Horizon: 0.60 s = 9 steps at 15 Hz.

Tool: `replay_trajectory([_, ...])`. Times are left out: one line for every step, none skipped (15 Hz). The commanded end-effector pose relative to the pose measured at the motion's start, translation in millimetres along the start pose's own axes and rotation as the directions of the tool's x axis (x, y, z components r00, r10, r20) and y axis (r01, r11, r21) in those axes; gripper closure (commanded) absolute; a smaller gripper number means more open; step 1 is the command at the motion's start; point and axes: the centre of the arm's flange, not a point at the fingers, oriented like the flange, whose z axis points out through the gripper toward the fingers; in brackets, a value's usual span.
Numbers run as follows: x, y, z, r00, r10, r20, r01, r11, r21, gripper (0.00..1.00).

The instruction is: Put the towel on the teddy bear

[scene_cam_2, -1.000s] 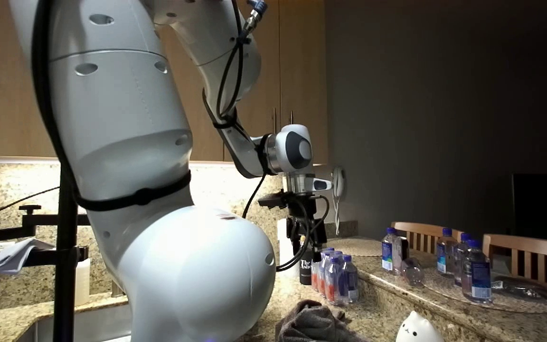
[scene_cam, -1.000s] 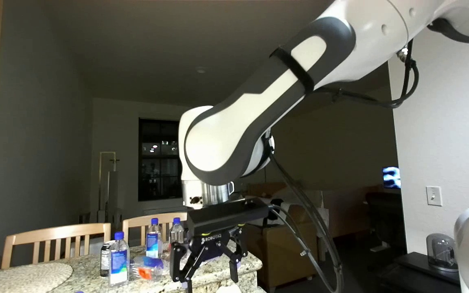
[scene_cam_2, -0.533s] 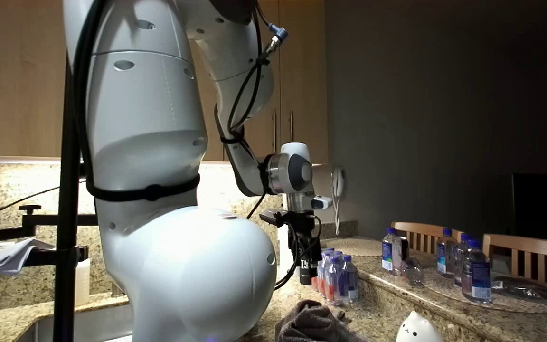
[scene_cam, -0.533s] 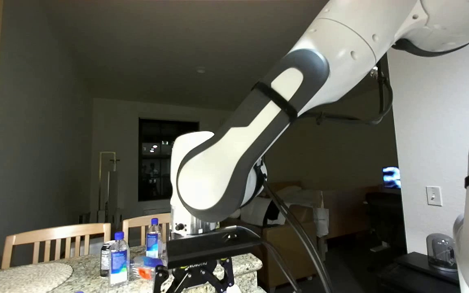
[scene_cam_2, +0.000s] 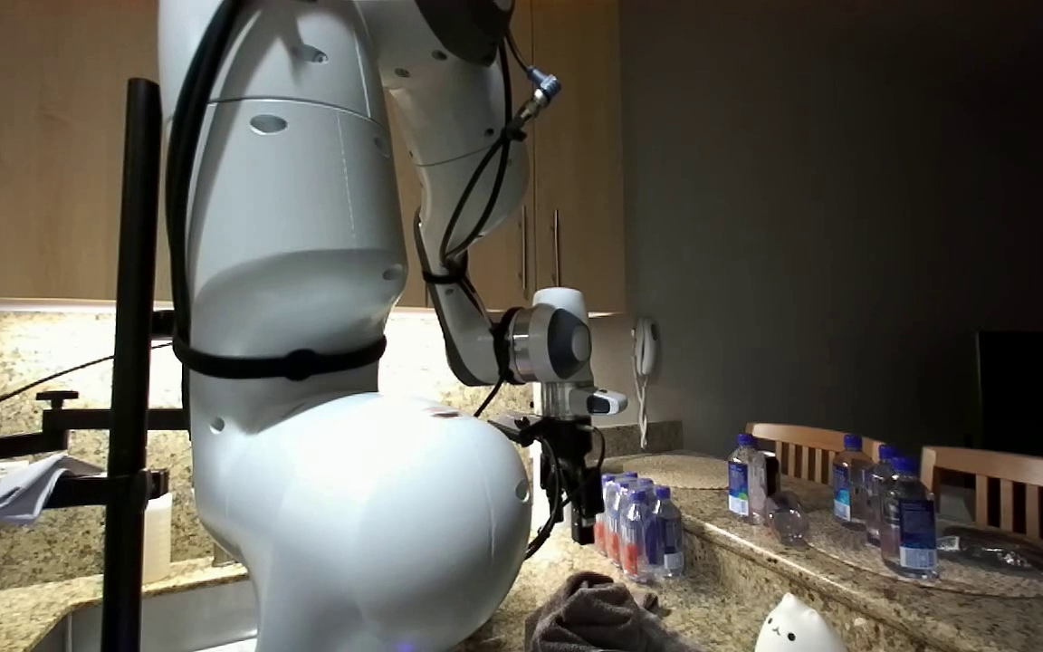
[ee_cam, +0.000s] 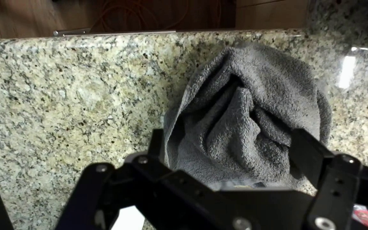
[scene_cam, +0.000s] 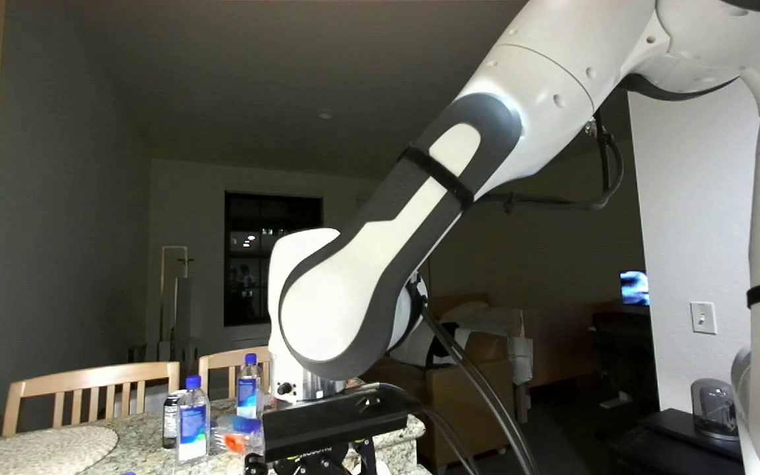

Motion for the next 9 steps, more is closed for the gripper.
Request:
replay_trajectory([4, -11, 23, 0.999, 0.002, 0.047, -0.001, 1.0, -0.026, 0.0])
replay_trajectory([7, -10, 29, 0.998, 0.01, 0.059, -0.008, 0.999, -0.035, 0.0])
replay_trajectory([11, -8, 37, 0.997, 0.023, 0.071, -0.02, 0.999, -0.041, 0.0])
replay_trajectory([15, -6, 43, 0.996, 0.03, 0.085, -0.026, 0.999, -0.046, 0.0])
replay_trajectory([20, -3, 52, 0.993, 0.04, 0.107, -0.034, 0.998, -0.059, 0.0])
replay_trajectory([24, -1, 59, 0.991, 0.049, 0.124, -0.041, 0.997, -0.067, 0.0])
replay_trajectory([30, 3, 69, 0.988, 0.057, 0.143, -0.047, 0.996, -0.073, 0.0])
replay_trajectory([34, 6, 77, 0.985, 0.066, 0.159, -0.054, 0.995, -0.079, 0.0])
replay_trajectory([39, 10, 86, 0.981, 0.079, 0.178, -0.066, 0.995, -0.081, 0.0])
